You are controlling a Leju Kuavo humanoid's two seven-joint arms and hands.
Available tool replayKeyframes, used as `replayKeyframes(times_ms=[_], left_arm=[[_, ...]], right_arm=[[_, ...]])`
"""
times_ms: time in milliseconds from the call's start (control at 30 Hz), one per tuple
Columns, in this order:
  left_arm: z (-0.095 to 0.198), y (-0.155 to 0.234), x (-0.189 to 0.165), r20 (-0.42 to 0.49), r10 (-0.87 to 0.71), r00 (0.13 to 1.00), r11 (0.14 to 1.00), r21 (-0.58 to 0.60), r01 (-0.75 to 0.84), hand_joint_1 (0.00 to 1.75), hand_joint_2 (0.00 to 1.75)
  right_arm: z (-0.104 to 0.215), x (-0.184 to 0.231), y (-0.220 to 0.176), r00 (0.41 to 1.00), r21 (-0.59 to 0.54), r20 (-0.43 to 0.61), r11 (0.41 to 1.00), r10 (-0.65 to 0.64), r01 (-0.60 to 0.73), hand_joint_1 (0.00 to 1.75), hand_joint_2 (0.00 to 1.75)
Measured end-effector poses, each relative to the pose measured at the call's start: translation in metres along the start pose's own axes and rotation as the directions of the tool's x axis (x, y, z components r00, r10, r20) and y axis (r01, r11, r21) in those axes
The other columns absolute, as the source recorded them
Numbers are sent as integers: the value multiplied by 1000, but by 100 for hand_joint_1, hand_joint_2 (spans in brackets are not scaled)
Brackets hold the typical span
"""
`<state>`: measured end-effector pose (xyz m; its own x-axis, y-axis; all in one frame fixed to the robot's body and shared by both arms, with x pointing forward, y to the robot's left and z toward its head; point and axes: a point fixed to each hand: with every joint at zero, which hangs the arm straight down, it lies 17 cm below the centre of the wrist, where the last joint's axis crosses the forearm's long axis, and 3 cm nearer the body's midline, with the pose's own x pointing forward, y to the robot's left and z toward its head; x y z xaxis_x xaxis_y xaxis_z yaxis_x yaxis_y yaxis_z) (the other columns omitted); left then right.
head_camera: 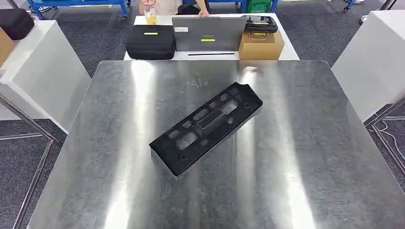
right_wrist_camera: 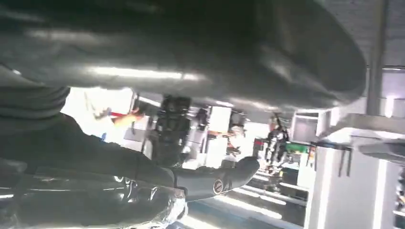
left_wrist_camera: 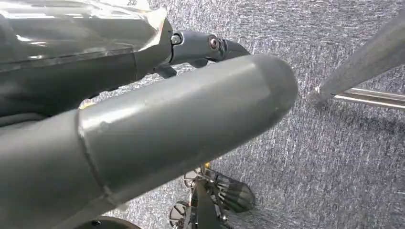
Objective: Take the parts from the cabinet and place them on the table.
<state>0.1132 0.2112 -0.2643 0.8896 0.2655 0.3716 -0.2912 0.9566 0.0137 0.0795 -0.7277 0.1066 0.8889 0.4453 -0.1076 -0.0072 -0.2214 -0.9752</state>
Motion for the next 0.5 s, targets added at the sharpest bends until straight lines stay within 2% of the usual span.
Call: replayKeyframes(times_ms=[200, 400, 500], left_arm=[[0, 0, -2, -10, -13, 1000, 1000, 2, 13, 0, 0], [6, -15, -9, -10, -45, 999, 999, 17, 45, 0, 0], [8, -22, -11, -13, -45, 999, 999, 6, 45, 0, 0]], right_arm=[[22, -27, 5, 994, 0, -102, 999, 45, -45, 0, 0], [66, -23, 42, 990, 93, -142, 996, 11, 3, 0, 0], [76, -22, 51, 988, 114, -154, 993, 4, 14, 0, 0]])
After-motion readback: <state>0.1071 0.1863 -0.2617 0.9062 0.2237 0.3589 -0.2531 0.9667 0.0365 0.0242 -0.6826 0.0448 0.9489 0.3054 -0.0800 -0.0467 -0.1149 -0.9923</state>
